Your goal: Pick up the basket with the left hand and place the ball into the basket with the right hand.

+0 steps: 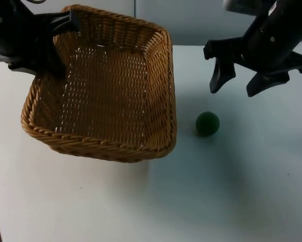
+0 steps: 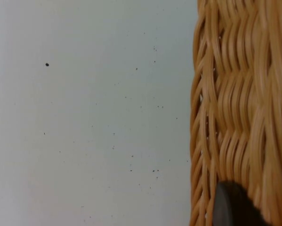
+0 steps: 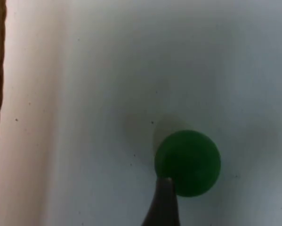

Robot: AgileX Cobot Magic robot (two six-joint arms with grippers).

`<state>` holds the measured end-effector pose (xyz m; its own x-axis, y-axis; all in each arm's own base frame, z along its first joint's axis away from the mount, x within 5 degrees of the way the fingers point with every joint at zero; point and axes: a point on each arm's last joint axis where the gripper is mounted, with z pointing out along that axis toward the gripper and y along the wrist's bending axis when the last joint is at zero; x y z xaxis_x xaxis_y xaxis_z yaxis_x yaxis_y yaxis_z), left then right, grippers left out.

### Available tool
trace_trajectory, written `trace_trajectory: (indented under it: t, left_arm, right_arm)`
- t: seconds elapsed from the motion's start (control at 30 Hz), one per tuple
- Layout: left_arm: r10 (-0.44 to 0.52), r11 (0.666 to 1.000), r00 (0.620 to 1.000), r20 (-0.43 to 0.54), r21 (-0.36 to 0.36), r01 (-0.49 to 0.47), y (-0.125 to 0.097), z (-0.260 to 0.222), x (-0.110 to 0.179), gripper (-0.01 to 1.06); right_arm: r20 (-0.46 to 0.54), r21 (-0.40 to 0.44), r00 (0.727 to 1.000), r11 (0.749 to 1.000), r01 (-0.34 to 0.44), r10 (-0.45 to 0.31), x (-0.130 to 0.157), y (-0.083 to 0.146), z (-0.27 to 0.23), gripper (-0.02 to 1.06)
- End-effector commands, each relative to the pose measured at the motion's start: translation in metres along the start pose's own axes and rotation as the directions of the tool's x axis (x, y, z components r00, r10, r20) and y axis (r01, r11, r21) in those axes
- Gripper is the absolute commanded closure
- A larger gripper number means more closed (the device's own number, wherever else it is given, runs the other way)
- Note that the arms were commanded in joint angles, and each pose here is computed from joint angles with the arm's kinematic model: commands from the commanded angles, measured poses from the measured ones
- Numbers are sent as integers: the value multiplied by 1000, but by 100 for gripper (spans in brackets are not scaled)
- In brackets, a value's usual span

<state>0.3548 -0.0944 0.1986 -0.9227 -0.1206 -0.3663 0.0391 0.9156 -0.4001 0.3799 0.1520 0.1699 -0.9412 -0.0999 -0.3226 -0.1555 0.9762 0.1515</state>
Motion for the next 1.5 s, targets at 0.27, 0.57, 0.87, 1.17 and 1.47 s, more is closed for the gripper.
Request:
trace_trajectory:
  t: [0.27, 0.57, 0.87, 1.17, 1.47]
  left_arm:
    - [-15, 1000, 999, 33, 8, 15, -1, -3, -3, 105]
    - [-15, 1000, 999, 35, 7, 15, -1, -3, -3, 105]
    - [-15, 1000, 999, 44, 6, 15, -1, -3, -4, 105]
    - [-15, 1000, 998, 62, 2, 15, -1, -4, -5, 105]
    - [-15, 1000, 998, 66, 2, 15, -1, -4, -6, 105]
  right_arm:
    - [-64, 68, 998, 998, 18, -13, 8, 5, 22, 37]
    - [-34, 49, 999, 998, 27, -25, 8, 10, 33, 37]
    - [-20, 13, 999, 1000, 27, -27, 7, 13, 41, 37]
    - [-42, -15, 999, 1000, 3, -3, 11, 14, 58, 37]
    - [-46, -13, 999, 1000, 0, 0, 13, 13, 66, 37]
